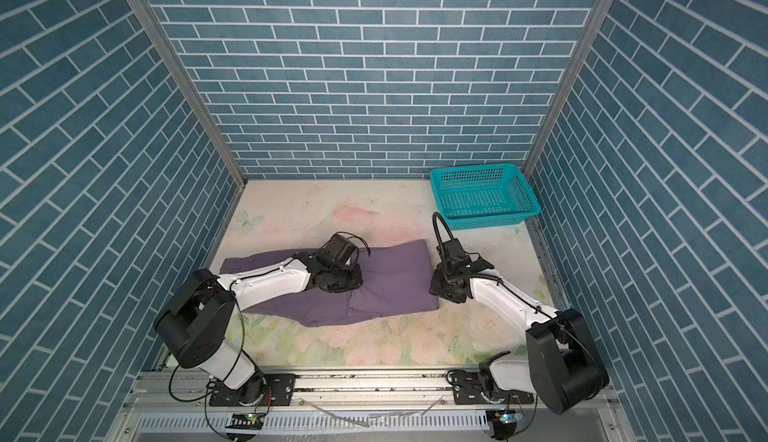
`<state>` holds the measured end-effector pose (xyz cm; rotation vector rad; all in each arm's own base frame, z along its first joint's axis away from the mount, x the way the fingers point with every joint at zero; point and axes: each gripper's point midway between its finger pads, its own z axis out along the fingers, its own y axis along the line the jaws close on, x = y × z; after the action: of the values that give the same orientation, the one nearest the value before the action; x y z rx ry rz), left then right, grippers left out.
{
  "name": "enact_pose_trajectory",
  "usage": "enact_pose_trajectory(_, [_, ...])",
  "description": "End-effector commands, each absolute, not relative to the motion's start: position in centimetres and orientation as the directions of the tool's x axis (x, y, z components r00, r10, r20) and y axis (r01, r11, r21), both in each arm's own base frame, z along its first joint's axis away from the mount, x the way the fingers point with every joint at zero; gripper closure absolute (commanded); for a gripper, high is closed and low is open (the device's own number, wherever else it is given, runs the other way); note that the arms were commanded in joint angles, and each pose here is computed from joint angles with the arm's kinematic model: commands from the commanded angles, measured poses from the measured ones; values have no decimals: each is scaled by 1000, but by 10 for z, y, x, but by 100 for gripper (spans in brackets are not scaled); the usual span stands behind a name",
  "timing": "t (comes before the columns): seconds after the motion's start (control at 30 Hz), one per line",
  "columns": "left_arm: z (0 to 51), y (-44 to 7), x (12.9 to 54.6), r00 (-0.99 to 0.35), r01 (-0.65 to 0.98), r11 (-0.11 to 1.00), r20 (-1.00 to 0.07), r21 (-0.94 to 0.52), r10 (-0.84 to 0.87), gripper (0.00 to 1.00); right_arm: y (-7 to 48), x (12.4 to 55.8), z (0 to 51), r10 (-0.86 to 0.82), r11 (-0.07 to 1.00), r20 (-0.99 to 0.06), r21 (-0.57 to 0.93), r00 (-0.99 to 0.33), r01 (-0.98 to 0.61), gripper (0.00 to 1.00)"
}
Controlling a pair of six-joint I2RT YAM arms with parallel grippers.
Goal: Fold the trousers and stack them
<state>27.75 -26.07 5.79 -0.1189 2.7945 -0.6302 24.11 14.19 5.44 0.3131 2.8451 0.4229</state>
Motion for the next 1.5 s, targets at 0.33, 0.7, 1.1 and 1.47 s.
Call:
enact_pose_trajectory(0.33, [42,-231,248,-984,-85,936,-121,-341,-133,61,146,239,16,253,932,-140,300,-957,202,47])
enact_pose_trajectory(0.7, [80,-225,241,-967,-9,928,-233,-372,-103,32,137,234,9,264,935,-134,277,-955,220,46])
enact_pose_trajectory(1.1, [59,-227,201,-972,108,954,-231,-281,42,64,136,232,9,274,933,-120,274,-954,233,46])
enact_pose_trajectory(1.47, [48,-262,201,-973,134,926,-226,-353,55,58,137,232,6,289,927,-110,281,-951,249,46])
